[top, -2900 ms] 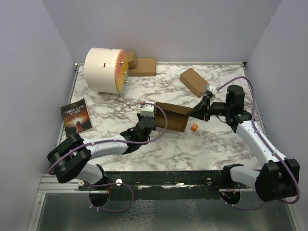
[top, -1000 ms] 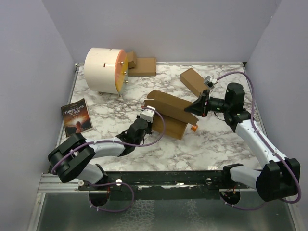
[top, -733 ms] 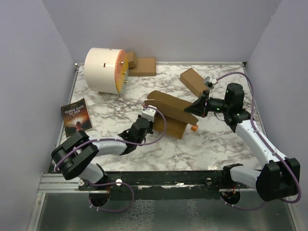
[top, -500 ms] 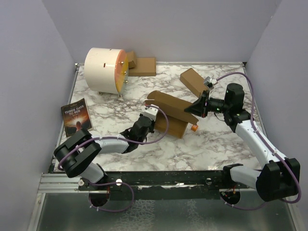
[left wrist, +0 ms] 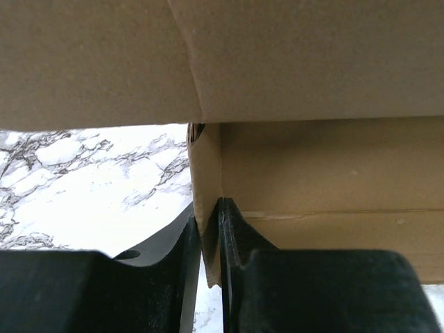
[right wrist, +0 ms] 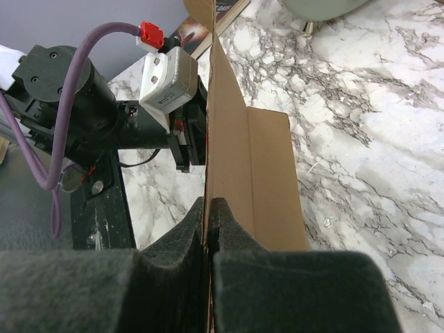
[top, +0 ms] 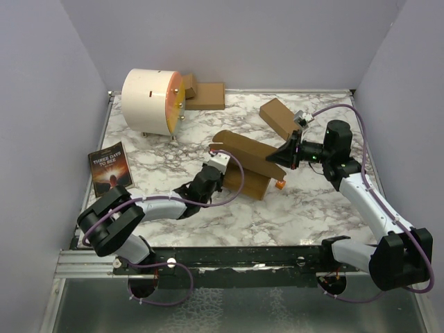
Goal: Fold the paper box
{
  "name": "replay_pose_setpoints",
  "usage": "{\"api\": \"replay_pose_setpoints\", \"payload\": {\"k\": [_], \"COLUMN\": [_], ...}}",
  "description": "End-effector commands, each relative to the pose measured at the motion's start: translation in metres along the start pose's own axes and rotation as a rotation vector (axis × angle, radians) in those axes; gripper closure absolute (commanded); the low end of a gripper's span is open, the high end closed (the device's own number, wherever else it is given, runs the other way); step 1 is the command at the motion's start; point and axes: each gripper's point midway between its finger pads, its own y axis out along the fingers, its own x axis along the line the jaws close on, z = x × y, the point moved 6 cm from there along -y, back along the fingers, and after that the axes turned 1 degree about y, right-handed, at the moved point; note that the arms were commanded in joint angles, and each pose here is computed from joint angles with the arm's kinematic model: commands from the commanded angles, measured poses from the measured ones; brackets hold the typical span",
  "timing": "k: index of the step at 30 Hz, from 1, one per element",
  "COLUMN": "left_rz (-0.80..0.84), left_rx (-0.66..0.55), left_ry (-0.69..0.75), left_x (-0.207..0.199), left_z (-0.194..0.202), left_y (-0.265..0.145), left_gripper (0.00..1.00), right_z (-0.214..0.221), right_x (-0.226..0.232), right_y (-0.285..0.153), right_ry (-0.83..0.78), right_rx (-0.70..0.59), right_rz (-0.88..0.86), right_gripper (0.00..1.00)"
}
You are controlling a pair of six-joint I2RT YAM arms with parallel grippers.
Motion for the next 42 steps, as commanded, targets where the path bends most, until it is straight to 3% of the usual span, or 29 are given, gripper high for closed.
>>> {"api": "replay_pose_setpoints", "payload": {"k": [1,7,13,22,32,34,38,42], "left_rz": [-0.017,-0.019,0.013,0.013,0.002,0.001,0.001,0.002], "left_rx": [0.015,-0.006,-0.063,-0.102,-0.070,-0.068,-0.065,-0.059], "left_ry": [-0.021,-0.088,-0.157,-0.198,-0.186,-0.180,-0.166,-0.149], "left_x": [0.004,0.006,0.002,0.001,0.003,0.004,0.004,0.004], "left_z": [-0.008,-0.017,-0.026,-0.028,-0.018,-0.017,-0.017,-0.014], "left_y": [-0.004,-0.004,-0.005,-0.003,-0.003,-0.004,-0.003,-0.002], "left_gripper": [0.82,0.80,0.70,0.67,0.79,0.90,1.00,1.00], "right_z": [-0.007,-0.005,-0.005,-0.005,-0.004,-0.004,-0.004,-0.004], "right_x": [0.003,0.002,0.002,0.003,0.002,0.002,0.002,0.002], "right_y": [-0.001,-0.001,-0.001,-0.001,-0.001,-0.001,-0.001,-0.001], "right_ry": [-0.047,-0.046,-0.046,-0.042,-0.047,-0.048,-0.046,-0.045], "right_rx": [-0.023,-0.022,-0.024,-0.025,-0.025,-0.025,-0.025,-0.025], "right_rz": [0.003,0.004,0.005,0.004,0.009,0.007,0.006,0.011], "right_gripper": [0.99,0.99,0.99,0.99,0.99,0.99,0.99,0.99]}}
